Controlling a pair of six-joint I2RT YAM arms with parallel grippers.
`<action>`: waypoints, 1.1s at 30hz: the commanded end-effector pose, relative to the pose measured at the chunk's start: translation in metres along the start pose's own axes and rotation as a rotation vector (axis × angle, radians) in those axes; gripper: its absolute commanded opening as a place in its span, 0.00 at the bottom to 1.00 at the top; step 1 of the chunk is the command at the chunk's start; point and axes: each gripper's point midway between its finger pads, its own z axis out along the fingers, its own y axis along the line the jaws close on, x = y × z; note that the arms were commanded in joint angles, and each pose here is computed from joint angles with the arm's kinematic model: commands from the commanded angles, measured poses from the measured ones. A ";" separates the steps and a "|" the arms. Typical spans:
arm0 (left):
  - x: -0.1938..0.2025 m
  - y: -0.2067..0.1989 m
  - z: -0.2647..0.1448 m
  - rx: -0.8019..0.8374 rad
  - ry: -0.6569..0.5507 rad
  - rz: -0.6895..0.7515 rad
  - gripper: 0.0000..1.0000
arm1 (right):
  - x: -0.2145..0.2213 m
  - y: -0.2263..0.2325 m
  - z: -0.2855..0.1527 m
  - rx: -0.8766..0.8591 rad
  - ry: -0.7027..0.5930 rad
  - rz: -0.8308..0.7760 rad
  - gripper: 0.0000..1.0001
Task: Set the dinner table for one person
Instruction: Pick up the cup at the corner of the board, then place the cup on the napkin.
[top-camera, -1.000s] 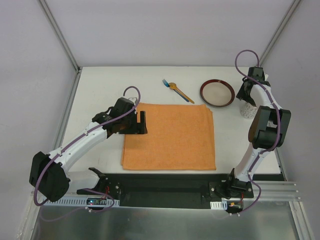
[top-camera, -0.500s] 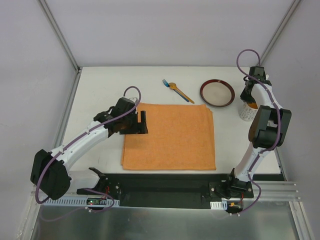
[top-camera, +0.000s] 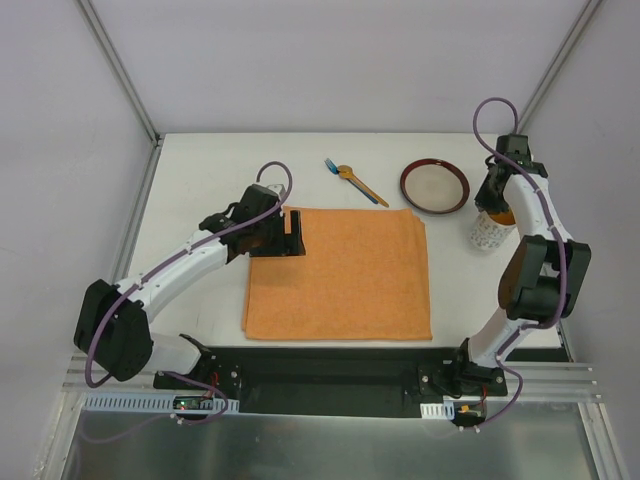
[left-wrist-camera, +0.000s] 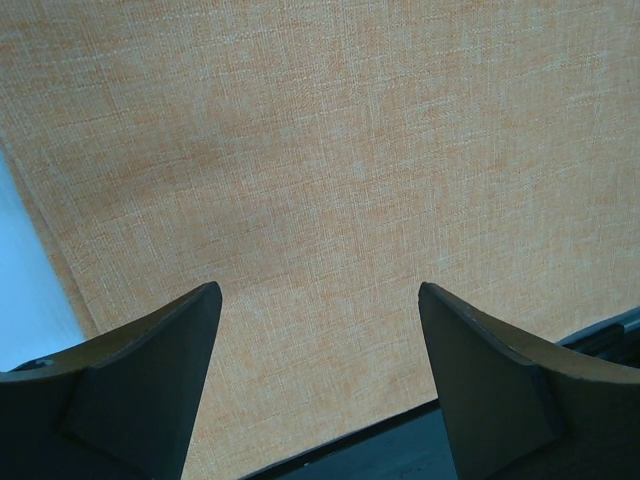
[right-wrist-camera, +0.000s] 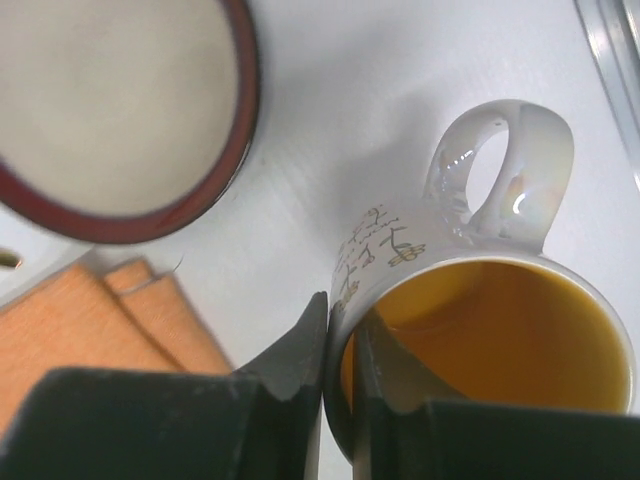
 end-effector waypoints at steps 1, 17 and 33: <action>-0.026 -0.014 0.001 0.031 -0.074 0.040 0.80 | -0.002 0.026 -0.064 -0.111 -0.098 -0.007 0.01; -0.026 -0.011 0.005 0.026 -0.089 0.047 0.80 | 0.037 0.136 -0.088 -0.254 -0.049 -0.320 0.01; -0.015 -0.002 -0.002 0.010 -0.102 0.024 0.80 | 0.061 0.204 -0.103 -0.262 -0.099 -0.508 0.01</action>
